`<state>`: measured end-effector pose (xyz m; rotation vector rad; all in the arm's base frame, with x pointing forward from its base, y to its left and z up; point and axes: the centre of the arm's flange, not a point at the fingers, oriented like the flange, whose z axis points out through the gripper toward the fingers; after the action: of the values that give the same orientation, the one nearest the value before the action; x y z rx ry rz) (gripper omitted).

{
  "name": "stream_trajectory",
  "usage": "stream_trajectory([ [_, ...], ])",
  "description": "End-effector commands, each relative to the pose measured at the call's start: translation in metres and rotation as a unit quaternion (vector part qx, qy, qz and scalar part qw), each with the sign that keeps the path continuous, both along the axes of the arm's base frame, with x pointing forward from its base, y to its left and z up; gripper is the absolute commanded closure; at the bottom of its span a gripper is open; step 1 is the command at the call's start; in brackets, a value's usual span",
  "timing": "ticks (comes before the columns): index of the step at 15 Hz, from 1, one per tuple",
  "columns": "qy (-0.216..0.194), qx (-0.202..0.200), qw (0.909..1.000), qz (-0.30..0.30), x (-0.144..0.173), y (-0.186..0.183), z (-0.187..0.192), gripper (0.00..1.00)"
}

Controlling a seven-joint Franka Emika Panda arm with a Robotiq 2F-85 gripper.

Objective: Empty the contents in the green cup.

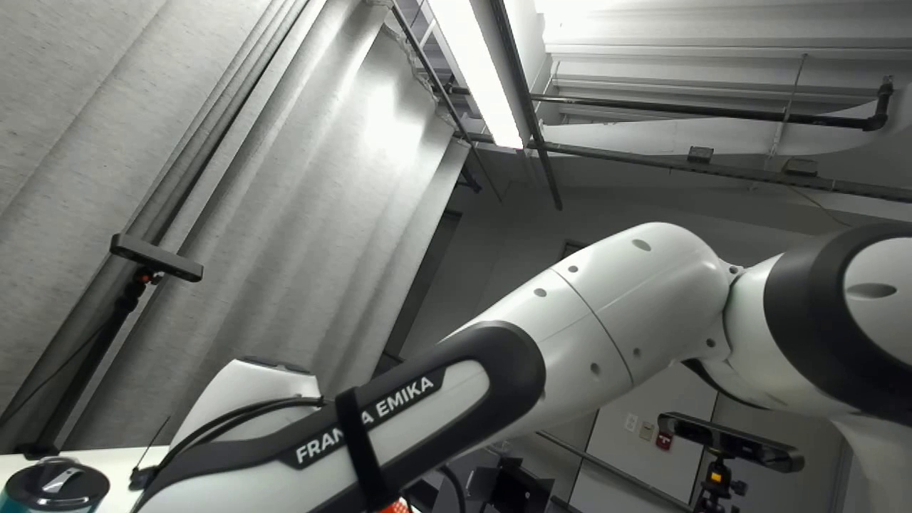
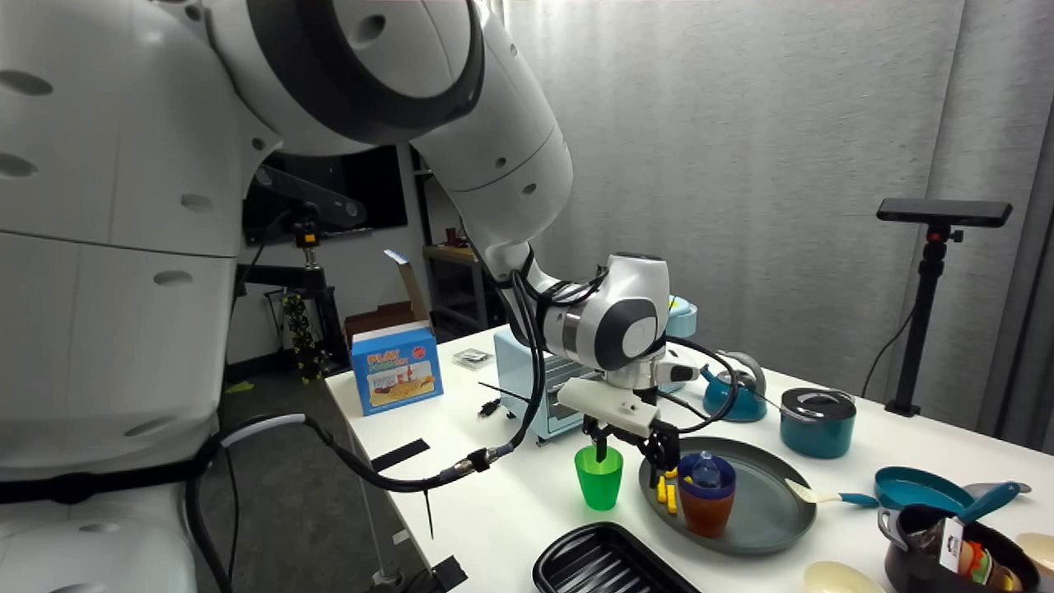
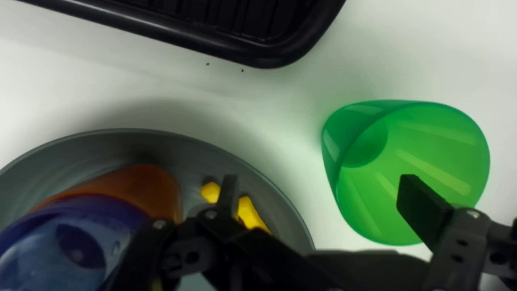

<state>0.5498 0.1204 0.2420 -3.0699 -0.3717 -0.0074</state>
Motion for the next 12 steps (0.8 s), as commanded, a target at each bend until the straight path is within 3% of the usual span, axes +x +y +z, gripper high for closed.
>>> stream_trajectory([
  [1, -0.036, 0.010, 0.9992, -0.011, 0.000, -0.005, 0.030, 0.00],
  [6, -0.076, 0.012, 0.9969, -0.018, 0.003, -0.007, 0.062, 0.00],
  [12, -0.156, -0.010, 0.9870, -0.038, 0.012, -0.025, 0.094, 0.00],
])
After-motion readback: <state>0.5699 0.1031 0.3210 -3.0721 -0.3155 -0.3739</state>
